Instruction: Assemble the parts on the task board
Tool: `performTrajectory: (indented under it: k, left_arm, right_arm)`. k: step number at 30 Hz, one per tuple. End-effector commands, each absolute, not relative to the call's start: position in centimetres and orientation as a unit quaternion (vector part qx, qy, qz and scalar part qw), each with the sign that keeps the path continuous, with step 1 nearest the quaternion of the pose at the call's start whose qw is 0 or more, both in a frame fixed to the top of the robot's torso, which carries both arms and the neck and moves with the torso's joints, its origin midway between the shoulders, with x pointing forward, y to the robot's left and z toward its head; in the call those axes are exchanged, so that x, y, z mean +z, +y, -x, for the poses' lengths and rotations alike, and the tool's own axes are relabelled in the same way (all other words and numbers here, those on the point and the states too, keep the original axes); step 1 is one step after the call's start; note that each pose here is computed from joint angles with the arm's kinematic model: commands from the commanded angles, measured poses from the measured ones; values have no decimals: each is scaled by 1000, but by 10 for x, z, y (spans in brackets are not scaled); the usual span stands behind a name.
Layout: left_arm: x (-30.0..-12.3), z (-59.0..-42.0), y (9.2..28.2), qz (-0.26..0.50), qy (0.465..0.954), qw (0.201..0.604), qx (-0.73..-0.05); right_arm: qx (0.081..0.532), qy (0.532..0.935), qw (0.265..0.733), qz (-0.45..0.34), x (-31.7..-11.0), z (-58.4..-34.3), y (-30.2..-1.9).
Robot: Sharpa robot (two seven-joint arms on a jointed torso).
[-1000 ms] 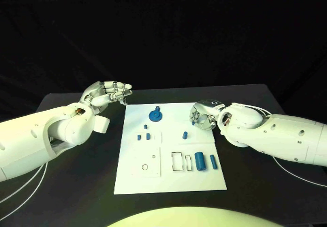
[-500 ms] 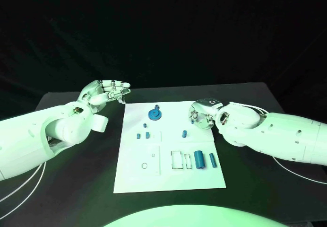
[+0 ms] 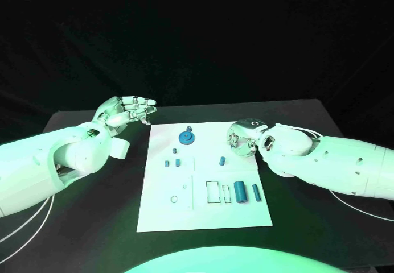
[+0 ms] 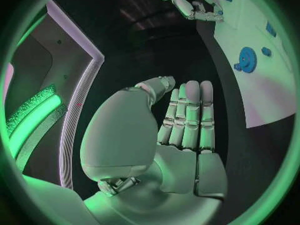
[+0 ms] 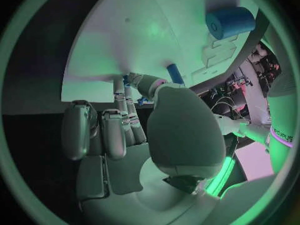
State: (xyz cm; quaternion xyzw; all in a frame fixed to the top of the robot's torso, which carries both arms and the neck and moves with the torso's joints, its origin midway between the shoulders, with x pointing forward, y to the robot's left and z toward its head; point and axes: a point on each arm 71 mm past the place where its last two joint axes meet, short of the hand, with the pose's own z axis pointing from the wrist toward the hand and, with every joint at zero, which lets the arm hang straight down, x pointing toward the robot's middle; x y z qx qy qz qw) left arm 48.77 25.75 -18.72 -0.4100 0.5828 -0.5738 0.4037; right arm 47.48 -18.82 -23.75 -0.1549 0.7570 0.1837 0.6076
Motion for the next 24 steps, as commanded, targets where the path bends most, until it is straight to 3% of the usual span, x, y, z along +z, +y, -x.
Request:
performTrajectory:
  k: [1,24]
  left_arm:
    - [-186,-488,257,409,580,405,-576]
    - [-186,-488,258,409,581,407,-574]
  right_arm:
    - [185,773,583,168,-250,-468,-183]
    - [176,771,588,171,-250,-470,-183]
